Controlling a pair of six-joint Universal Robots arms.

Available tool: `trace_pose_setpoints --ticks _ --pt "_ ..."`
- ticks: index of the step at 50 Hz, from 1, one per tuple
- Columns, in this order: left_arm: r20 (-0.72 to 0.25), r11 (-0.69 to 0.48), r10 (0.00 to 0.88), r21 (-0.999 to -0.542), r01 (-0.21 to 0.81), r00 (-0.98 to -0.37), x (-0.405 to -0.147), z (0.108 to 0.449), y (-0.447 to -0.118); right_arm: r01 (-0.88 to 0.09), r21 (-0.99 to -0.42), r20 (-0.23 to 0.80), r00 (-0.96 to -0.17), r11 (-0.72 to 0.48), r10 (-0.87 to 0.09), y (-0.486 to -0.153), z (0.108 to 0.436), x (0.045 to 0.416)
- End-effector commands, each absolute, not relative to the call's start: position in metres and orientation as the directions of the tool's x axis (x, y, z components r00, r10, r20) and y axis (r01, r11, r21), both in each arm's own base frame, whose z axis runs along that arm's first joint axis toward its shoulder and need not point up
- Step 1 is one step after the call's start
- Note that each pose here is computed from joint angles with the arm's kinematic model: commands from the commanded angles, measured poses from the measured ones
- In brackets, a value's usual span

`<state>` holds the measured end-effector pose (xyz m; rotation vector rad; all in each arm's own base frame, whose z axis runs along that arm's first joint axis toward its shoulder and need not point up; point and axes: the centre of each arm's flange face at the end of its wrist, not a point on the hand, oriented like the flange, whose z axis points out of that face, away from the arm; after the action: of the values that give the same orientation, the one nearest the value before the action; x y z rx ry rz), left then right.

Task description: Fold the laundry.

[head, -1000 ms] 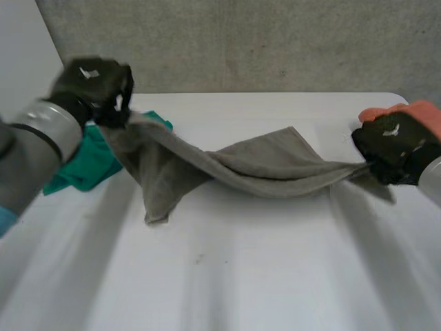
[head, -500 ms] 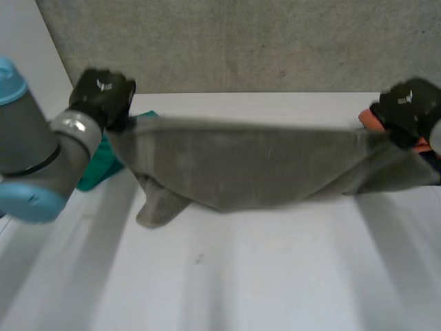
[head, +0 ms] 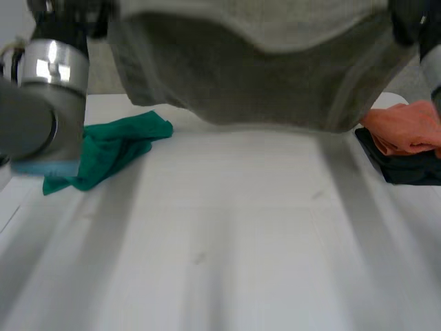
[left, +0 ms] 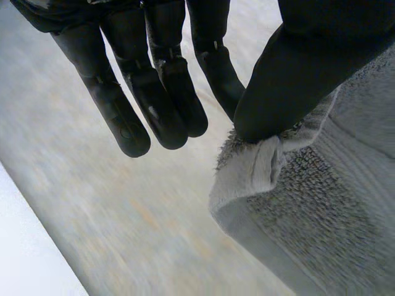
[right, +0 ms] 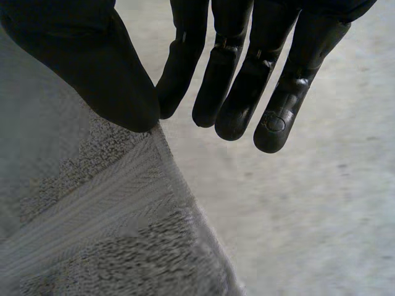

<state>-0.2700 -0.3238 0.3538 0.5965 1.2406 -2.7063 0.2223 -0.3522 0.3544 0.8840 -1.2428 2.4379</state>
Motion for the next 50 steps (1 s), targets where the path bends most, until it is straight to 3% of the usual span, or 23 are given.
trace_pose_setpoints --ticks 1,4,8,11,19,24,27,34,46,50 --pt "-0.446 -0.442 0.185 -0.834 0.331 -0.876 -0.244 0.267 -0.285 -0.501 -0.745 0.649 -0.696 -0.44 -0.305 -0.31 0.284 0.218" --pt "-0.448 -0.334 0.29 -0.875 0.349 -0.846 -0.243 0.23 -0.266 -0.527 -0.791 0.612 -0.674 -0.311 -0.415 -0.296 0.244 0.205" --pt "-0.441 -0.196 0.389 -0.898 0.394 -0.809 -0.239 0.198 -0.246 -0.548 -0.817 0.547 -0.639 -0.179 -0.541 -0.273 0.208 0.198" --pt "-0.426 -0.125 0.42 -0.902 0.414 -0.801 -0.235 0.188 -0.239 -0.544 -0.831 0.488 -0.615 -0.116 -0.62 -0.259 0.192 0.197" --pt "-0.416 -0.033 0.443 -0.893 0.449 -0.794 -0.23 0.17 -0.241 -0.523 -0.852 0.388 -0.621 -0.008 -0.681 -0.262 0.167 0.194" --pt "-0.412 -0.008 0.434 -0.891 0.455 -0.801 -0.225 0.164 -0.249 -0.455 -0.882 0.266 -0.699 0.126 -0.664 -0.273 0.155 0.188" --pt "-0.409 -0.006 0.431 -0.893 0.45 -0.804 -0.224 0.164 -0.25 -0.365 -0.902 0.162 -0.779 0.229 -0.606 -0.282 0.155 0.176" --pt "-0.409 -0.003 0.42 -0.893 0.449 -0.81 -0.221 0.164 -0.254 -0.204 -0.919 0.013 -0.87 0.336 -0.494 -0.296 0.16 0.154" --pt "-0.407 -0.003 0.421 -0.894 0.448 -0.81 -0.221 0.165 -0.253 -0.093 -0.873 -0.149 -0.884 0.479 -0.444 -0.295 0.141 0.155" --pt "-0.408 -0.004 0.421 -0.894 0.448 -0.811 -0.221 0.165 -0.253 -0.068 -0.879 -0.174 -0.875 0.472 -0.451 -0.302 0.135 0.164"
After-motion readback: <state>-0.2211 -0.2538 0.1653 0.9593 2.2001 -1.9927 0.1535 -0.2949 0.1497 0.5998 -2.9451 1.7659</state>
